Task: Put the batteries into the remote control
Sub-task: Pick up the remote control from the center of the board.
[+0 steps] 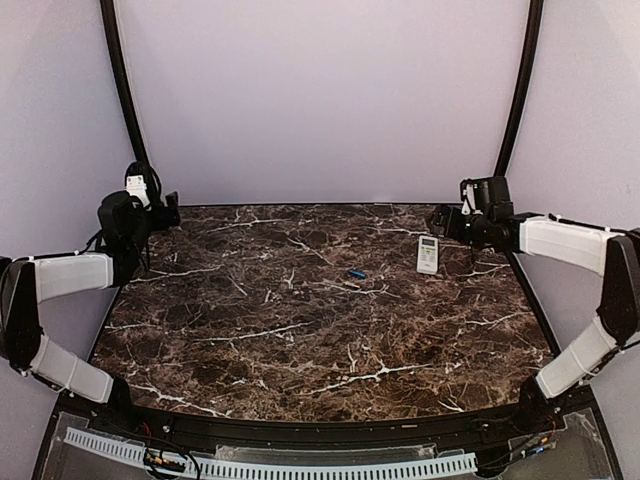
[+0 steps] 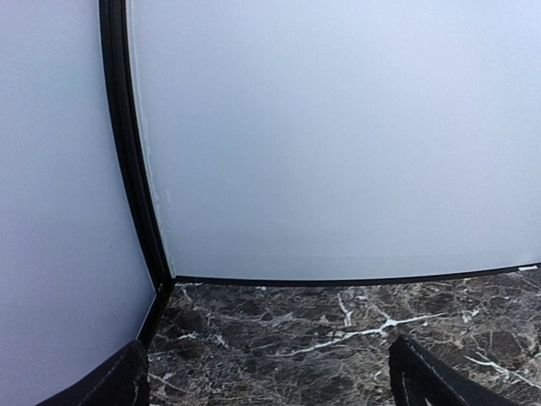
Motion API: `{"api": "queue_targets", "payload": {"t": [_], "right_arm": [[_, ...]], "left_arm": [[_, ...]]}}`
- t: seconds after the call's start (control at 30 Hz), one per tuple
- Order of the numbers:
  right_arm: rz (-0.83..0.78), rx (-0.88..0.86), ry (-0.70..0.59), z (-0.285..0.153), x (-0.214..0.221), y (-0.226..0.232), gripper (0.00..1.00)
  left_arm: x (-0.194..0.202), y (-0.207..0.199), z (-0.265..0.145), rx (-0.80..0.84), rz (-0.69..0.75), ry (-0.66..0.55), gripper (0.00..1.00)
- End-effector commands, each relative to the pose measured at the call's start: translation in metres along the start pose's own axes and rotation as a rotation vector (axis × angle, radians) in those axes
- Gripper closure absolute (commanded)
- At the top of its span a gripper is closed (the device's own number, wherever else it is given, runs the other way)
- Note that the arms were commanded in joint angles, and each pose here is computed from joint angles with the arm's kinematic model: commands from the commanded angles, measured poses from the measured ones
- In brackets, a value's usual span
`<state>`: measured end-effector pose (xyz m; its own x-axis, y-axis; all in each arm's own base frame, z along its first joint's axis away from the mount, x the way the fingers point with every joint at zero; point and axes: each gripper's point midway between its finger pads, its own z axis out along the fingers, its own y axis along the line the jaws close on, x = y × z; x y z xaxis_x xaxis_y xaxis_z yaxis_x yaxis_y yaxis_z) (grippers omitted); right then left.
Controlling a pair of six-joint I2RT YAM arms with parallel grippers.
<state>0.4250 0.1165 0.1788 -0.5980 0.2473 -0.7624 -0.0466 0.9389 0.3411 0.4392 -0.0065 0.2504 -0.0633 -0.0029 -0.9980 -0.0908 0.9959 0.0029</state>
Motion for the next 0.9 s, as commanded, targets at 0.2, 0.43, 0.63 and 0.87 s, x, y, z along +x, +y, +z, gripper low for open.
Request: {"api": "queue_targets", "payload": {"t": [0.2, 0.43, 0.63, 0.87], "right_arm": [[-0.046, 0.417, 0.378, 0.085, 0.055, -0.036, 0.01], [-0.060, 0.489, 0.482, 0.117, 0.084, -0.050, 0.04], [-0.056, 0.447, 0.548, 0.124, 0.110, -0.050, 0.28], [-0.081, 0.329, 0.597, 0.113, 0.117, -0.033, 0.66]], "left_arm": [[-0.028, -0.077, -0.045, 0.330, 0.054, -0.023, 0.03], [-0.037, -0.095, -0.055, 0.411, 0.079, -0.042, 0.04], [-0.042, -0.103, -0.062, 0.459, 0.053, -0.055, 0.04], [-0.041, -0.112, -0.068, 0.518, 0.079, -0.063, 0.05]]}}
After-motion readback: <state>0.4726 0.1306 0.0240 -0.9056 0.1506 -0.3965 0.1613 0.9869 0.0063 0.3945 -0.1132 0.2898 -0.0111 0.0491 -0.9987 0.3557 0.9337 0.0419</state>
